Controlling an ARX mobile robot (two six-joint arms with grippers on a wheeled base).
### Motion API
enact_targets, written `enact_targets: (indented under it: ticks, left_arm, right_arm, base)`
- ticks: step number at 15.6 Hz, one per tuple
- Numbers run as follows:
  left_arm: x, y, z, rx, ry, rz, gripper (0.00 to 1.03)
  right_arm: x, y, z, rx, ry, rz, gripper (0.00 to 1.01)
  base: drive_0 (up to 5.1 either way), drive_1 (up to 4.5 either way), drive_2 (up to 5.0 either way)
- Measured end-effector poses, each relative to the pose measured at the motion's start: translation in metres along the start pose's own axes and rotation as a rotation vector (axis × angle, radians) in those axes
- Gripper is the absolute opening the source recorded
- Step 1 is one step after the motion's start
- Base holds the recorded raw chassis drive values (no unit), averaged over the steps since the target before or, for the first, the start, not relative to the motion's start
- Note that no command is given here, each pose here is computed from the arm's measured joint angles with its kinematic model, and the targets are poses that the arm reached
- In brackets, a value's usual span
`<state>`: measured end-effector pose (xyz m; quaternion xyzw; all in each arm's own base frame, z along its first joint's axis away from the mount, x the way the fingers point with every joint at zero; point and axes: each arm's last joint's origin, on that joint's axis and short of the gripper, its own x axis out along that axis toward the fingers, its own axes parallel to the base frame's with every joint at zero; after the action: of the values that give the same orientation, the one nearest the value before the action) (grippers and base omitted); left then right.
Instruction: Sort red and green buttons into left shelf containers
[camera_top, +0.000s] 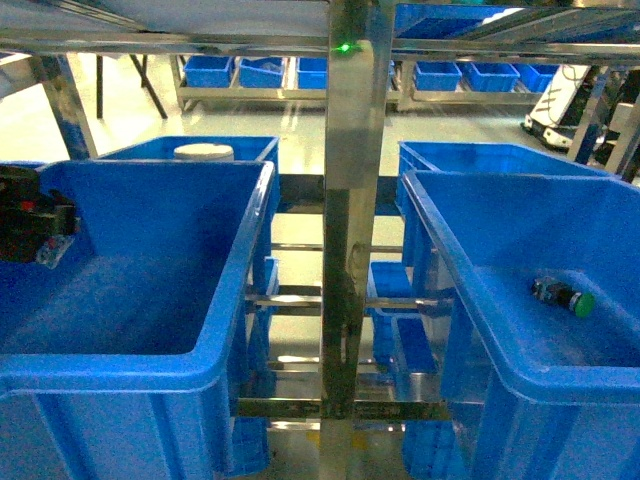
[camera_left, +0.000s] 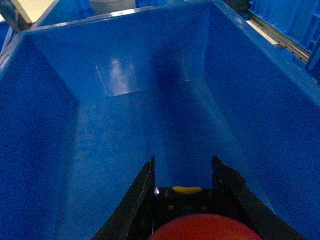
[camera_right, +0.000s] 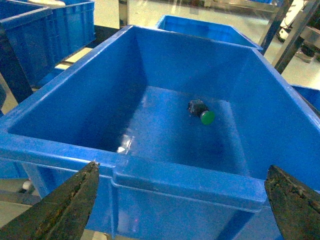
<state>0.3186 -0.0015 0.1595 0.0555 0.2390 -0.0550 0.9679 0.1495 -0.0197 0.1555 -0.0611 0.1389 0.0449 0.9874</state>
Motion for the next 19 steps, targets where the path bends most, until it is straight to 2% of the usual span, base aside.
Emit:
enact_targets:
  ticks: [1,3,4,6,7,9,11,12,14,15,17,19]
  left_arm:
    - [0.017,-0.001,0.0,0.006,0.03,-0.002,0.29]
    - [0.038,0.003,-0.017,-0.007,0.143,-0.011,0.29]
    - [0.04,0.007,-0.024,-0.017,0.17,0.001,0.38]
    - [0.039,0.016,-0.023,-0.037,0.147,0.011,0.62]
    - [0.038,0.017,-0.022,-0.046,0.141,0.004,0.72]
    - [0.032,0.015,-0.017,-0.088,0.128,-0.022,0.96]
    - [0.014,0.013,-0.001,-0.13,0.049,-0.045,0.98]
    - [0.001,0.011,0.005,-0.131,0.012,-0.04,0.98]
    - [-0.026,0.008,0.001,-0.125,-0.026,-0.018,0.98]
    - [-0.039,0.008,-0.002,-0.129,-0.051,-0.022,0.98]
    - [-0.082,0.022,0.006,-0.177,-0.148,-0.008,0.98]
    - [-0.125,0.028,0.009,-0.205,-0.272,-0.001,0.98]
  right_arm:
    - [0.0,0.0,0.0,0.0,0.0,0.0,0.98]
    - [0.0,0.0,0.0,0.0,0.0,0.0,0.98]
    - [0.0,0.0,0.0,0.0,0.0,0.0,0.98]
    - [0.0,0.0,0.0,0.0,0.0,0.0,0.98]
    - [0.0,0.0,0.0,0.0,0.0,0.0,0.98]
    - [0.0,0.0,0.0,0.0,0.0,0.0,0.98]
    - [0.0,0.0,0.0,0.0,0.0,0.0,0.98]
    - [0.0,0.0,0.0,0.0,0.0,0.0,0.98]
    - [0.0,0.0,0.0,0.0,0.0,0.0,0.98]
    - [0.0,0.0,0.0,0.0,0.0,0.0,0.98]
    - [0.0,0.0,0.0,0.0,0.0,0.0,0.98]
    - [0.0,0.0,0.0,0.0,0.0,0.0,0.98]
  base:
    - [-0.1,4.23,-4.4]
    - [-0.1,4.23,-4.4]
    - [-0.1,4.23,-4.4]
    - [-0.1,4.23,-4.4]
    - [-0.1,4.23,-4.4]
    - [-0.1,4.23,-4.4]
    - [-0.1,4.23,-4.4]
    - [-0.1,4.23,-4.4]
    - [-0.1,4.23,-4.4]
    - [-0.1,4.23,-4.4]
    - [-0.1,4.23,-4.4]
    - [-0.1,4.23,-4.4]
